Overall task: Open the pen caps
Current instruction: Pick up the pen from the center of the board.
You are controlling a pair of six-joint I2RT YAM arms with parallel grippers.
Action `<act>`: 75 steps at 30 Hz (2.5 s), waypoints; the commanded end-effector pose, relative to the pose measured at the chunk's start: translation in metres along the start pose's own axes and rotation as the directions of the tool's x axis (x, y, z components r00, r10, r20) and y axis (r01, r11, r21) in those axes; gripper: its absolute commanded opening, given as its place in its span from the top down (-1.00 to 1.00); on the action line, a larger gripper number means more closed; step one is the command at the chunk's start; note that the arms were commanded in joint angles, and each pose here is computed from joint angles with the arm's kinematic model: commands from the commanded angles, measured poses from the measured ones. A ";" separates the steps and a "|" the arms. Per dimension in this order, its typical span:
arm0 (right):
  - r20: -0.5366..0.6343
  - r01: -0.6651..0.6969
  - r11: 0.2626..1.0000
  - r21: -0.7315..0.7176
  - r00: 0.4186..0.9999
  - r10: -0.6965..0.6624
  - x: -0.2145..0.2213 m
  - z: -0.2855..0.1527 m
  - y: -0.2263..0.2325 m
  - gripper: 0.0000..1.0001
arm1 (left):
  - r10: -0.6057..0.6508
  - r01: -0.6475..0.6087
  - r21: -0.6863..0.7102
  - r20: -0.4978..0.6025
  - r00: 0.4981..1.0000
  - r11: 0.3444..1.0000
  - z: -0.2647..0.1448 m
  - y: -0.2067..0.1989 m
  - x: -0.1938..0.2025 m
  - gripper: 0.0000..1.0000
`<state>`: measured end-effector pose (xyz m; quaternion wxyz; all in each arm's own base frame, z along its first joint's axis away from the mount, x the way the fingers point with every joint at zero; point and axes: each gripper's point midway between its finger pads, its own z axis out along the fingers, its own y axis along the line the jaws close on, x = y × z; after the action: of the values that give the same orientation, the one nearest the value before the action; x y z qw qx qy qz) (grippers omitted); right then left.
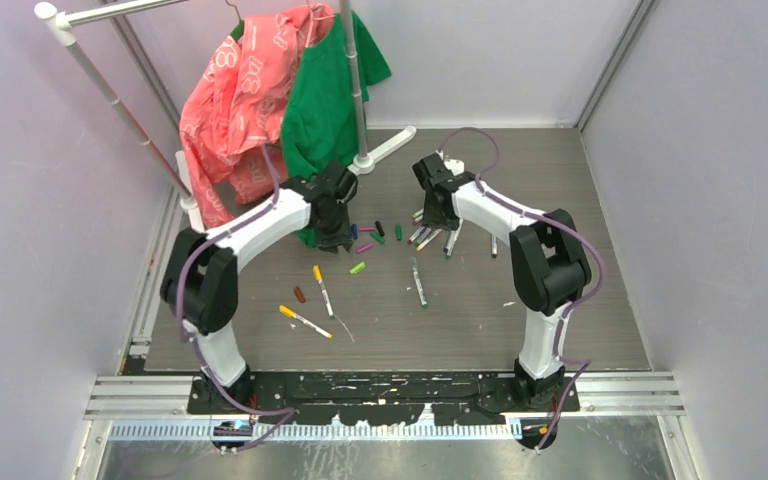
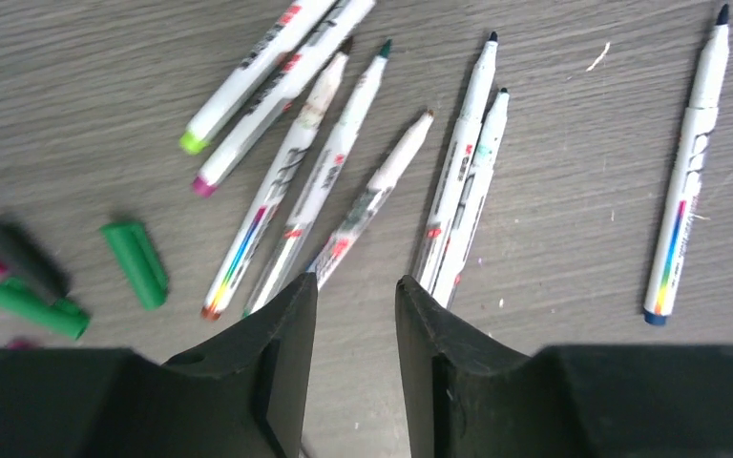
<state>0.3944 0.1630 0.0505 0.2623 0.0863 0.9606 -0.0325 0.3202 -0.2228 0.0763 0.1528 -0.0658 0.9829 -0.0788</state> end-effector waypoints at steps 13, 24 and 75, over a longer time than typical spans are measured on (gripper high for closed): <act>0.113 0.363 0.875 -0.321 0.932 -0.345 0.051 -0.119 0.149 0.08 | -0.234 0.244 0.011 0.332 0.914 0.970 -0.131 0.089 0.034 0.37; 0.086 0.484 0.790 -0.376 0.868 -0.490 0.123 -0.136 0.220 0.07 | -0.320 0.322 0.063 0.398 0.860 0.945 -0.159 0.126 0.066 0.37; 0.002 0.485 0.735 -0.474 0.835 -0.550 0.193 -0.147 0.196 0.98 | -0.397 0.360 0.177 0.275 0.876 0.916 -0.114 0.099 0.082 0.32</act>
<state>0.1944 0.3897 0.0240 0.1519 -0.2501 0.9540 0.0649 0.1796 -0.0957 0.1390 0.2821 -0.2519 0.9212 -0.0916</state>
